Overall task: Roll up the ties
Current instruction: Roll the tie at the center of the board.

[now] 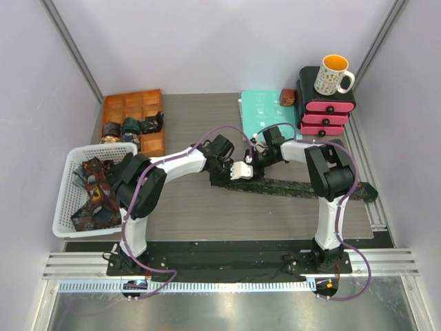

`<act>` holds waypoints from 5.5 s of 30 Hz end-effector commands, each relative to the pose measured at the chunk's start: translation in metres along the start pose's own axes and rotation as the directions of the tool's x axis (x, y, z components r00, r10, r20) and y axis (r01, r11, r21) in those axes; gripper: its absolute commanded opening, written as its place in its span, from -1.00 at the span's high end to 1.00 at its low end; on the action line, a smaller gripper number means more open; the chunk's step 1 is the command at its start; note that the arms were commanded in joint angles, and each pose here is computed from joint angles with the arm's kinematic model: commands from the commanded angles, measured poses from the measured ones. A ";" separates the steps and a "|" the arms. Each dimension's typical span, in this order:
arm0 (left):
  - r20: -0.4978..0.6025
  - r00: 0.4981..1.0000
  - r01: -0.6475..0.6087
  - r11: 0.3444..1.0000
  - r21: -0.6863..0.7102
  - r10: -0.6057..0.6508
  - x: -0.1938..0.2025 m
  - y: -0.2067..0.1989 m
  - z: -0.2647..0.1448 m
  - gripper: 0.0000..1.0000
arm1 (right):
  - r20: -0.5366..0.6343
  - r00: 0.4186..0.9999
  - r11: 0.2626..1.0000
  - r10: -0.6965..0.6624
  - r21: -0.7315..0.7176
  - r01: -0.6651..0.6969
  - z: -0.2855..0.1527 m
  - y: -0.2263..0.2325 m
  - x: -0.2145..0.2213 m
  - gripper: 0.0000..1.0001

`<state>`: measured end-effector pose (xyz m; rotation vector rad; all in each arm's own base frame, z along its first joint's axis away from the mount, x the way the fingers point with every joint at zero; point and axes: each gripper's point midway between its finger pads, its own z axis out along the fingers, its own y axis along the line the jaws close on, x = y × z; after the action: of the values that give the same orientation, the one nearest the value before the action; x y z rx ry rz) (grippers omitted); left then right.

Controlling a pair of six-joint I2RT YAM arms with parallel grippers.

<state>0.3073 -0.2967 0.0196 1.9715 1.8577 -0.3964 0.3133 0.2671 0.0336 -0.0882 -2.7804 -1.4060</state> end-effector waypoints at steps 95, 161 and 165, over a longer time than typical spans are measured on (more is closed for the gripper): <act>-0.065 0.994 0.094 0.995 0.046 -0.091 0.070 -0.010 -0.023 0.61 | 0.228 0.955 0.972 -0.192 -0.091 0.217 0.048 0.073 -0.014 0.08; 0.170 0.977 0.122 0.990 0.065 -0.132 0.003 0.012 -0.042 0.24 | 0.146 0.981 0.989 -0.129 0.090 0.117 0.077 0.000 -0.022 0.97; 0.122 0.983 0.130 0.989 0.077 -0.139 0.006 0.012 -0.028 0.28 | 0.148 0.982 0.992 -0.117 0.073 0.107 0.078 0.003 -0.022 0.98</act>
<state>0.3175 -0.2511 0.0414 1.8079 1.9791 -0.5623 0.3286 0.3403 0.0209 0.0467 -2.9066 -1.5367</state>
